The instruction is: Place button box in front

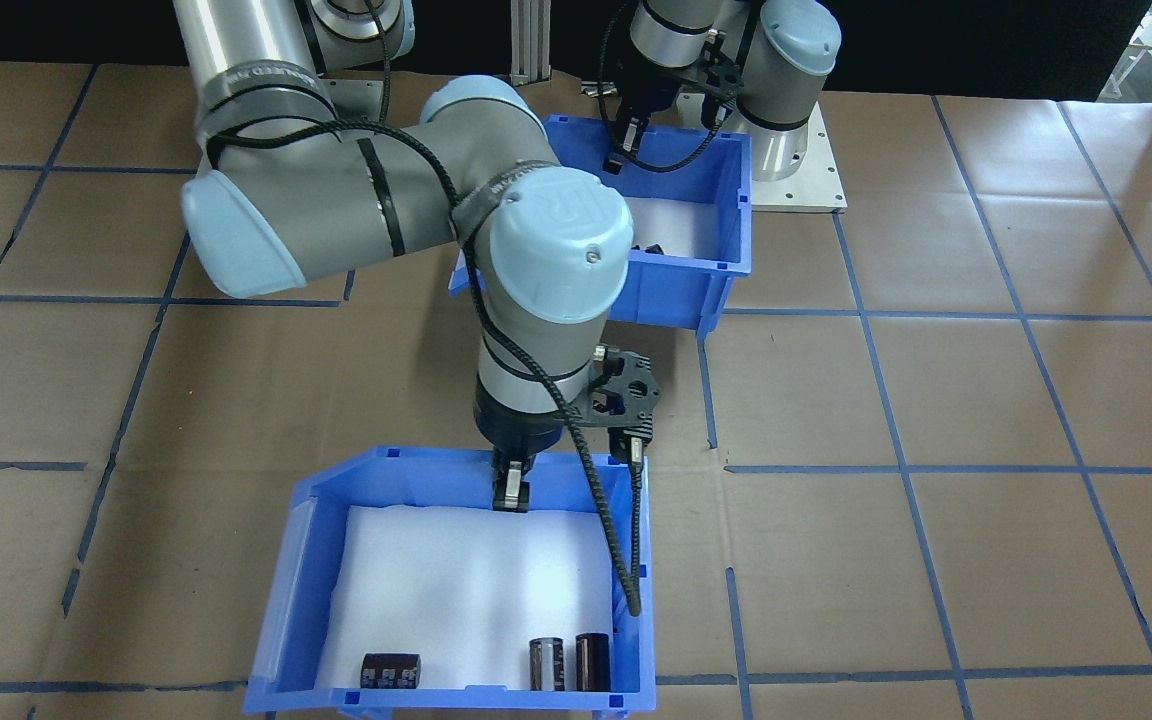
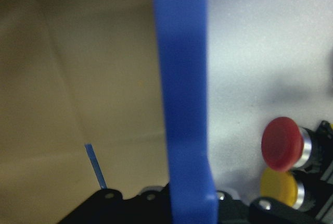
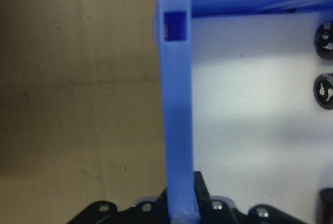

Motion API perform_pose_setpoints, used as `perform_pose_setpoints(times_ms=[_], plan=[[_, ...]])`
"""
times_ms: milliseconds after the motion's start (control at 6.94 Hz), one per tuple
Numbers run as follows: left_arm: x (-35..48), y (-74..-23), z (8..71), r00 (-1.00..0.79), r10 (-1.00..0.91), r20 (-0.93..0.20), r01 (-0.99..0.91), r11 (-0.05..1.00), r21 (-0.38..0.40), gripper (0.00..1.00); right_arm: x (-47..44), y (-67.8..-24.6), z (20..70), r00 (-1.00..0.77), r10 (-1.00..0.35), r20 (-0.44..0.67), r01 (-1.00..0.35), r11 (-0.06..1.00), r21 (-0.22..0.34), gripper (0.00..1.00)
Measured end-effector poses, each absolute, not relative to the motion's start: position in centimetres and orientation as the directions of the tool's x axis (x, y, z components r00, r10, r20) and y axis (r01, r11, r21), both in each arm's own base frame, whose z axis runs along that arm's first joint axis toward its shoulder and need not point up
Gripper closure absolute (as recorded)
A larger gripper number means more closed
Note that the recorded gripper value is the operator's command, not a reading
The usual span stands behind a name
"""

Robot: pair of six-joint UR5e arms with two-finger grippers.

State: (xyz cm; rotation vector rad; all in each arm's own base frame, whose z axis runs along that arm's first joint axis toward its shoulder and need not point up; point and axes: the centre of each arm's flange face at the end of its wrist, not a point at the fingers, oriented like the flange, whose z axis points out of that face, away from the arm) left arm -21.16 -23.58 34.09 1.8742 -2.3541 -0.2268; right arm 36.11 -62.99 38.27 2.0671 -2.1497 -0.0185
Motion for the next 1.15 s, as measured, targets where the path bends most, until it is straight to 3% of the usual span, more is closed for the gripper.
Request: perform_pose_setpoints(times_ms=[577,1153], plan=[[-12.7,-31.6,33.2,-0.228,-0.974,0.01,-0.958,0.226,0.176,1.0,16.8,-64.5,43.5,0.043,-0.998,0.05,-0.99,-0.035,0.137,1.0],[-11.5,-49.4,34.2,-0.206,-0.978,0.027,-0.963,0.208,0.172,1.0,0.2,-57.1,44.7,-0.063,-0.998,0.01,-0.993,0.063,0.096,1.0]])
